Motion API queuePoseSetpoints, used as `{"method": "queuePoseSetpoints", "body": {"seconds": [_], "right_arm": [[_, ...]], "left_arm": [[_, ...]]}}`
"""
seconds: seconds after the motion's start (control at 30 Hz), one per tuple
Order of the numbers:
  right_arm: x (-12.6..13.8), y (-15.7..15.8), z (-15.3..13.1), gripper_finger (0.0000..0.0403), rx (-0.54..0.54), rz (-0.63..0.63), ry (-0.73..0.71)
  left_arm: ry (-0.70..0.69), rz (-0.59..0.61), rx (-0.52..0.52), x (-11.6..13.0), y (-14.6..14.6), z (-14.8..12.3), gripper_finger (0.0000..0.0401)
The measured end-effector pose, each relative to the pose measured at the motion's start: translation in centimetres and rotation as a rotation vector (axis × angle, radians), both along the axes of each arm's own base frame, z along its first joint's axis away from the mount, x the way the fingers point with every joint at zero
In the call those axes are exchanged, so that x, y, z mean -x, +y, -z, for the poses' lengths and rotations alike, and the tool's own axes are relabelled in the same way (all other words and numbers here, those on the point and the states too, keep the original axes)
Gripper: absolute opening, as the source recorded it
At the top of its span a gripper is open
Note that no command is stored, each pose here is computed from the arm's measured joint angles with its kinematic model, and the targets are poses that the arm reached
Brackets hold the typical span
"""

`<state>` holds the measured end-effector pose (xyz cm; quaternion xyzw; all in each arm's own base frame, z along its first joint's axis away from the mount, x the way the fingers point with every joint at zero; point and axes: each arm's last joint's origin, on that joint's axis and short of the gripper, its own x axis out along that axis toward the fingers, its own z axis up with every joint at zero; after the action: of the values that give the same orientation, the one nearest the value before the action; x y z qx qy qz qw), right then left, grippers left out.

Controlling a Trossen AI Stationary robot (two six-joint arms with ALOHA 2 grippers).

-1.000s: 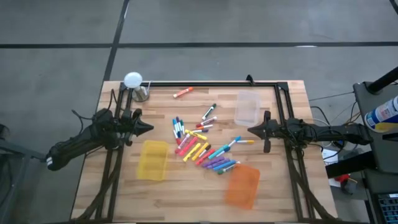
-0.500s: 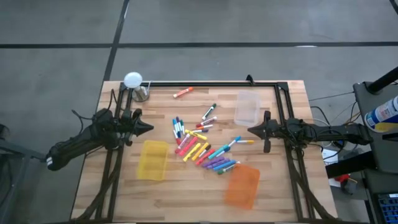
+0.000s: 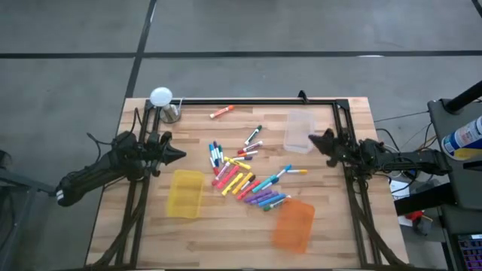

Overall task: Pick & Place Markers
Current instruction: Put the small yellow highlighter pen into the transparent bin

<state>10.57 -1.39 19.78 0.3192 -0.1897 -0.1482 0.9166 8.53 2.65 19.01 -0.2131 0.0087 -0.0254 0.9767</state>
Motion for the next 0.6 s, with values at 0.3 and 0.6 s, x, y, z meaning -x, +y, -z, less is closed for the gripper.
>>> {"method": "queuePoseSetpoints", "body": {"seconds": [0.3,0.6], "right_arm": [[0.5,-0.3,-0.9,0.0009,-0.276,0.014,-0.236],[0.3,0.3,-2.9,0.0009,0.021,-0.116,-0.096]], "left_arm": [[-0.001,0.000,0.000,0.0,0.0,0.0,0.0000],[0.000,0.000,0.000,0.0,0.0,0.0,0.0000]]}}
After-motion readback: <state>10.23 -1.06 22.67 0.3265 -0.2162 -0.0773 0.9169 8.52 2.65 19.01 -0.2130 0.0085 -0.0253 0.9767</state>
